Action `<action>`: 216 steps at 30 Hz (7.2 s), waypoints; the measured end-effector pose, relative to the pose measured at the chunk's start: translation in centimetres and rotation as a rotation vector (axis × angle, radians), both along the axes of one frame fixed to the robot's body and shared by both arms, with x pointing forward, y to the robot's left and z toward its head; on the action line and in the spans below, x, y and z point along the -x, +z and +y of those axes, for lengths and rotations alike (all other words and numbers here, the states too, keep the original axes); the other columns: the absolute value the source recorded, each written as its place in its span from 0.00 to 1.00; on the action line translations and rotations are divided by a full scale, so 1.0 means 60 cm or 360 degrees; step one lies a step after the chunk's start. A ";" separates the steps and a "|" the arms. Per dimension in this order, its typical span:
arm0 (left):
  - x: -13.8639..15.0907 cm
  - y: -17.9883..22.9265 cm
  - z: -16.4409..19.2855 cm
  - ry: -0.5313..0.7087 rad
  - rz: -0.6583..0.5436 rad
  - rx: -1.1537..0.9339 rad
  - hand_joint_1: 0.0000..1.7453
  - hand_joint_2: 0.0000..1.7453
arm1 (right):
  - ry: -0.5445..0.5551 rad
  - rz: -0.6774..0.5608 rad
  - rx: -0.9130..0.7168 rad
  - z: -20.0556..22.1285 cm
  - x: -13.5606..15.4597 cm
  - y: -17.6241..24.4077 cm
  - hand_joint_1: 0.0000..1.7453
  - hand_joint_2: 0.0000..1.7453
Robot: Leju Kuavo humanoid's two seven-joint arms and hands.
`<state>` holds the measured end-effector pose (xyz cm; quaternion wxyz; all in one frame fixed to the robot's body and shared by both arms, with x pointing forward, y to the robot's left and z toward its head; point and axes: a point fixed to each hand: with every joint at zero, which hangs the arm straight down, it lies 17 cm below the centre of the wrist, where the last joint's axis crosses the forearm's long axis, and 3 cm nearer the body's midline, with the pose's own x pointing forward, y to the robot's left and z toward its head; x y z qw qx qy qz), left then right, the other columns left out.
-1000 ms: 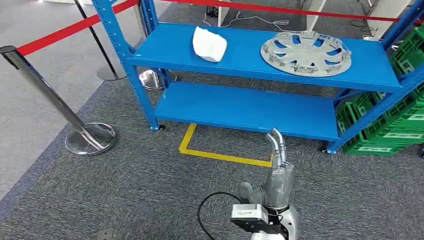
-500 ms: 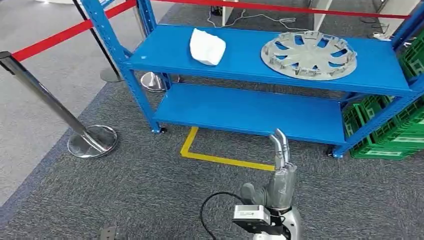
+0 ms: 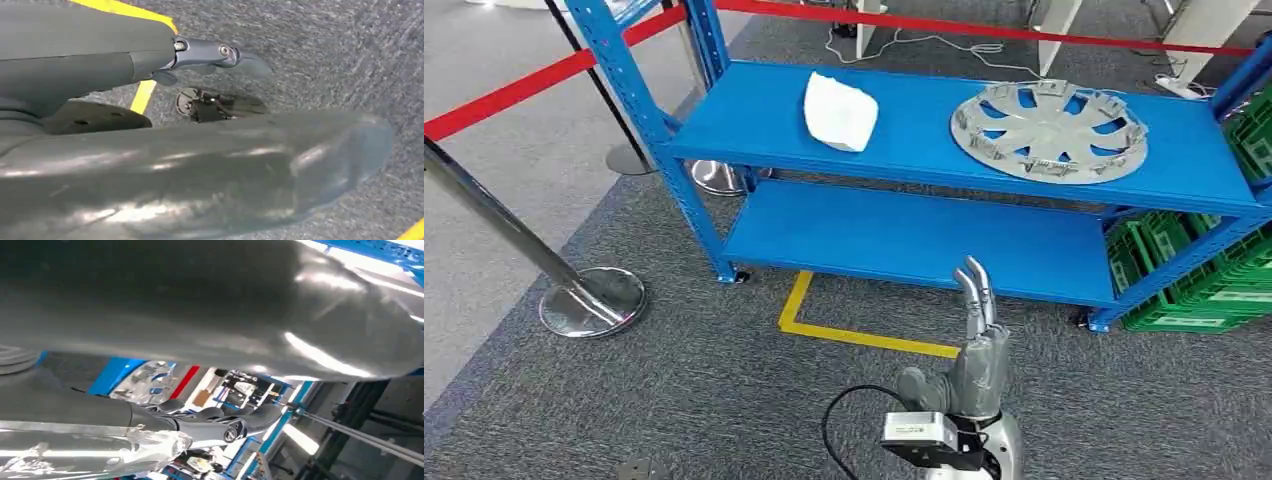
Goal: Take the parts from the cabinet and place them on the table.
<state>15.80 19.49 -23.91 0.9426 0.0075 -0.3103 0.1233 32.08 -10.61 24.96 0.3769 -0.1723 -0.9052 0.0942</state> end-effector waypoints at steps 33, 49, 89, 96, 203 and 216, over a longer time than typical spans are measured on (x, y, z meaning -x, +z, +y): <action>0.000 0.001 -0.008 -0.0007 0.0003 0.0054 0.00 0.00 | -0.0001 -0.0015 -0.0009 -0.002 0.002 0.006 0.00 0.00; 0.002 -0.005 0.005 0.0006 0.0049 -0.0016 0.00 0.00 | -0.0005 -0.0015 -0.0013 -0.003 0.004 0.007 0.00 0.00; 0.017 -0.015 0.007 0.0034 0.0148 -0.0017 0.00 0.00 | -0.0009 -0.0012 -0.0007 -0.004 0.004 0.008 0.00 0.00; 0.019 -0.015 0.006 0.0032 0.0151 -0.0016 0.00 0.00 | -0.0011 -0.0013 -0.0006 -0.004 0.004 0.008 0.00 0.00; -0.008 0.005 -0.100 -0.0431 0.0116 0.0077 0.00 0.00 | -0.1304 0.1747 0.1123 -0.683 -0.359 -0.312 0.00 1.00; -0.009 0.006 -0.100 -0.0418 0.0102 0.0059 0.00 0.00 | -0.1281 0.0950 0.0863 -0.593 -0.361 -0.216 0.00 1.00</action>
